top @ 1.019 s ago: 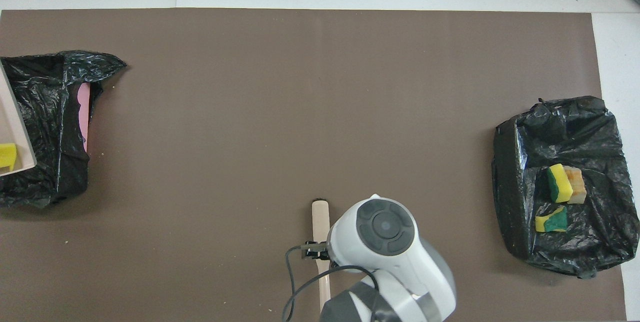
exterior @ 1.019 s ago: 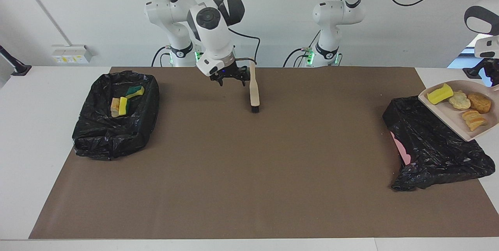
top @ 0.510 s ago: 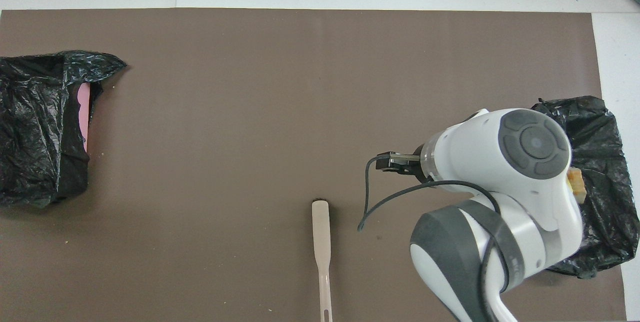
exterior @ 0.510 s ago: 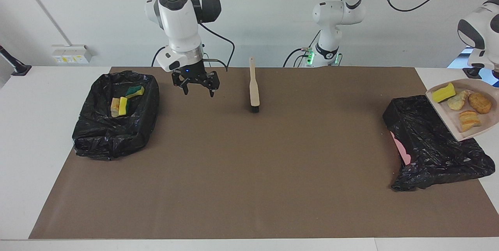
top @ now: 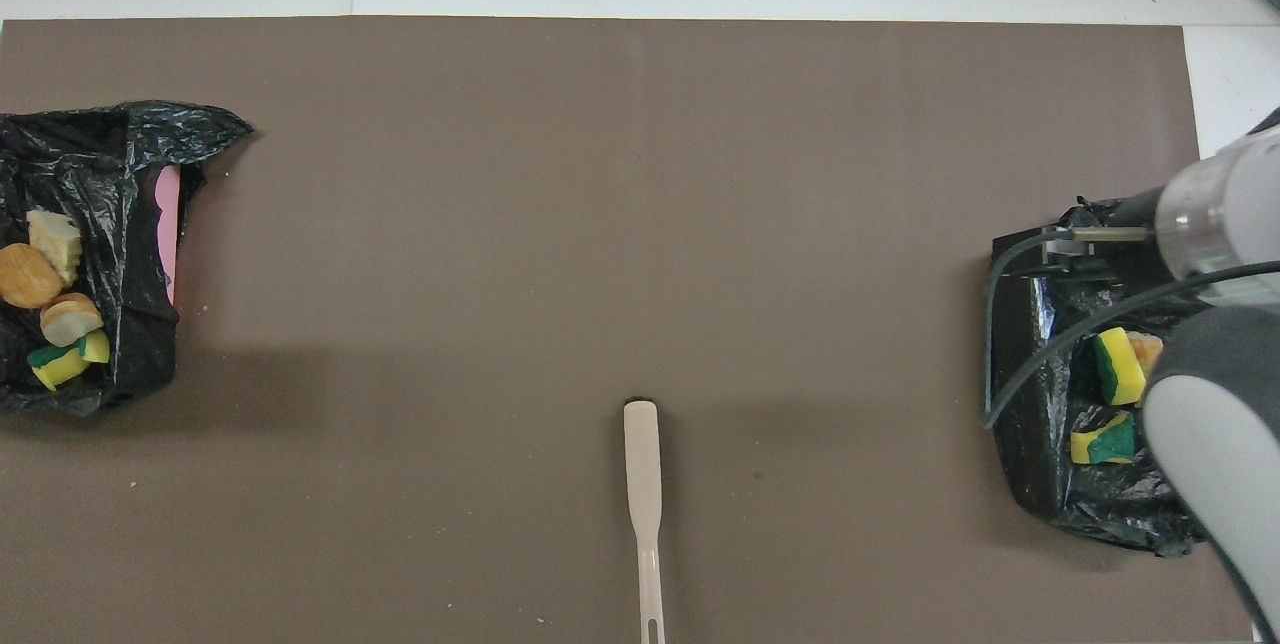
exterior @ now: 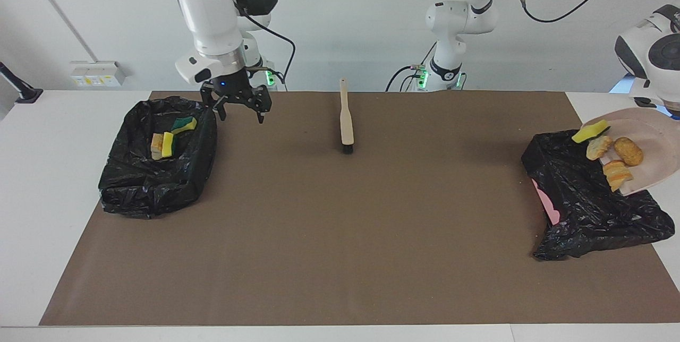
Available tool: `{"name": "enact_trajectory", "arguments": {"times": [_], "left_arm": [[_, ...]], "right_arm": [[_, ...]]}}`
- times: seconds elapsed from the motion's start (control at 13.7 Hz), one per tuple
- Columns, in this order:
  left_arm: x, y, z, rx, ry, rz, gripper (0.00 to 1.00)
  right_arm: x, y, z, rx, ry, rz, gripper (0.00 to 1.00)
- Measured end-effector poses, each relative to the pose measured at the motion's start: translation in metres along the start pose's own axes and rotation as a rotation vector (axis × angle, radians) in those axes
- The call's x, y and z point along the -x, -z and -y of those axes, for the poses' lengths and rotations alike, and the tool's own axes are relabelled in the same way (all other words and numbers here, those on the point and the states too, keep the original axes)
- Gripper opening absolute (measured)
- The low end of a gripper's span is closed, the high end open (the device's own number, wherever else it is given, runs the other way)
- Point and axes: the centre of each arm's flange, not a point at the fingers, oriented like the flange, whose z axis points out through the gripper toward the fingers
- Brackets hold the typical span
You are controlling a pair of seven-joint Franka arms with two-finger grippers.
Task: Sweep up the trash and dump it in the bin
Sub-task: 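Carry the dustpan to the black bag with the left gripper and tip it, then bring the empty dustpan back to the table center with the left gripper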
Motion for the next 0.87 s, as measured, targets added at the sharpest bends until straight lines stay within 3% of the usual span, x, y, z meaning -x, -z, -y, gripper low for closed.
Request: {"name": "enact_trajectory", "arguments": {"times": [0.15, 0.29, 0.51, 0.73, 0.87], "left_arm": [[0.007, 0.008, 0.001, -0.003, 0.019, 0.021, 0.32], [0.024, 0.014, -0.005, 0.018, 0.063, -0.011, 0.32], [0.018, 0.031, -0.018, 0.068, 0.109, -0.182, 0.32], [-0.018, 0.062, -0.024, 0.143, 0.214, -0.375, 0.32], [-0.046, 0.090, -0.032, 0.193, 0.297, -0.470, 0.32]], "right_arm": [[0.006, 0.021, -0.018, -0.001, 0.003, 0.003, 1.00], [0.008, 0.025, -0.026, -0.001, -0.013, 0.005, 1.00], [0.012, 0.021, -0.029, -0.002, -0.020, 0.043, 1.00], [0.012, 0.021, -0.026, -0.001, -0.014, 0.044, 1.00], [0.012, 0.021, -0.026, -0.001, -0.015, 0.044, 1.00]]}}
